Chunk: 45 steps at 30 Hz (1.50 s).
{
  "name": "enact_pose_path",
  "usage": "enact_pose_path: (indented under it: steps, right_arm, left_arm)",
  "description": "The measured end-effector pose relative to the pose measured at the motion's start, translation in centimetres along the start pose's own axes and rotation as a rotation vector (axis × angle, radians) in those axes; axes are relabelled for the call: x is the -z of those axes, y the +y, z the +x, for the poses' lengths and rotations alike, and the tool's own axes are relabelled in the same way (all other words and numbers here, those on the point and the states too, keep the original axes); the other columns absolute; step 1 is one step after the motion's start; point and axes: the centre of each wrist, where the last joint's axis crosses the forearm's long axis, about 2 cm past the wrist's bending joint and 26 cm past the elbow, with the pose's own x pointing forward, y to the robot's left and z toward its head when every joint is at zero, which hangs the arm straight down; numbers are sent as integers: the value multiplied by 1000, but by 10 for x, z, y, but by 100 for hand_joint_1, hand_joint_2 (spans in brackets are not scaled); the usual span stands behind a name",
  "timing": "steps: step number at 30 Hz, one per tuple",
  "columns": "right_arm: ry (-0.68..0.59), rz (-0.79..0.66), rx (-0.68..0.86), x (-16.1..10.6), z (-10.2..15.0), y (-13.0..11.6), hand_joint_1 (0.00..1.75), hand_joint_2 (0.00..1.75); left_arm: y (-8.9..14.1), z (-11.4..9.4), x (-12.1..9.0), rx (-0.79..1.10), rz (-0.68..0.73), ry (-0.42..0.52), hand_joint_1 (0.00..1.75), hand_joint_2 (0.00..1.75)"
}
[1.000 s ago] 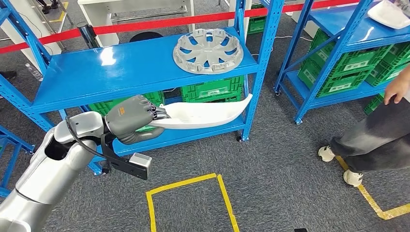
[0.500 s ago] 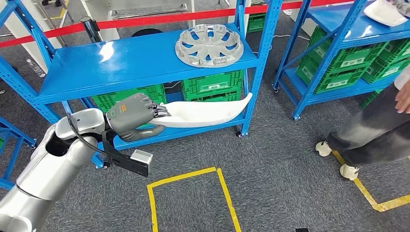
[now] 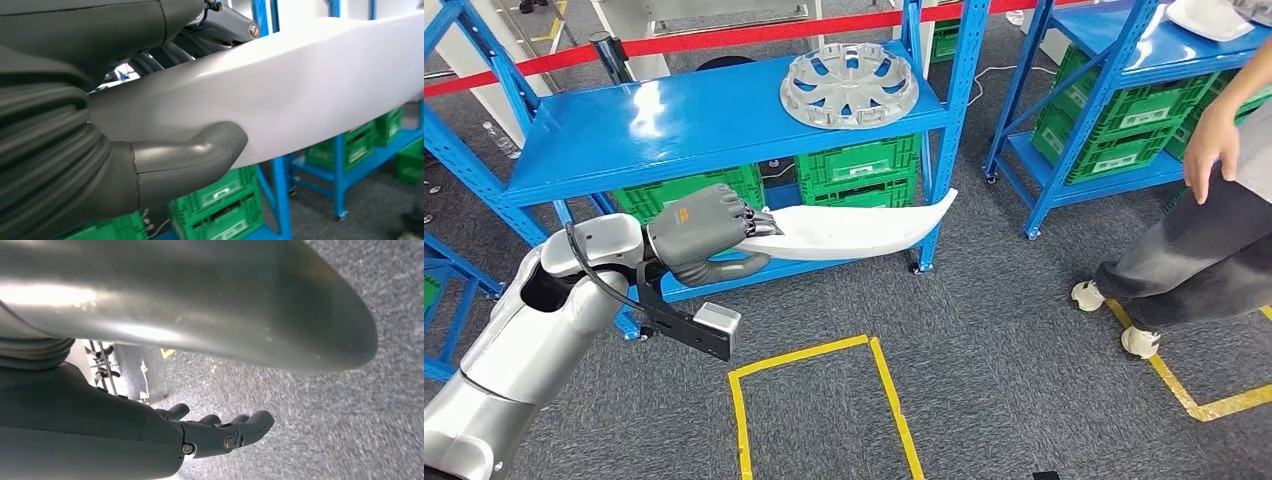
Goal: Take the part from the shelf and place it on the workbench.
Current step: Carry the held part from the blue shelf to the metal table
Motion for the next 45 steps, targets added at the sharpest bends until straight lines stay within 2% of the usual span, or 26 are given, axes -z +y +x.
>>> enact_pose_path:
  steps: [26,45]
  right_arm:
    - [4,2,18,1,-3,-1,0,0]
    - [8,-3,27,1,-3,-1,0,0]
  left_arm:
    - [-15,0,-1,-56,-53,-9,175,175]
    - [-13,-1,1,-55,-66,-13,175,175]
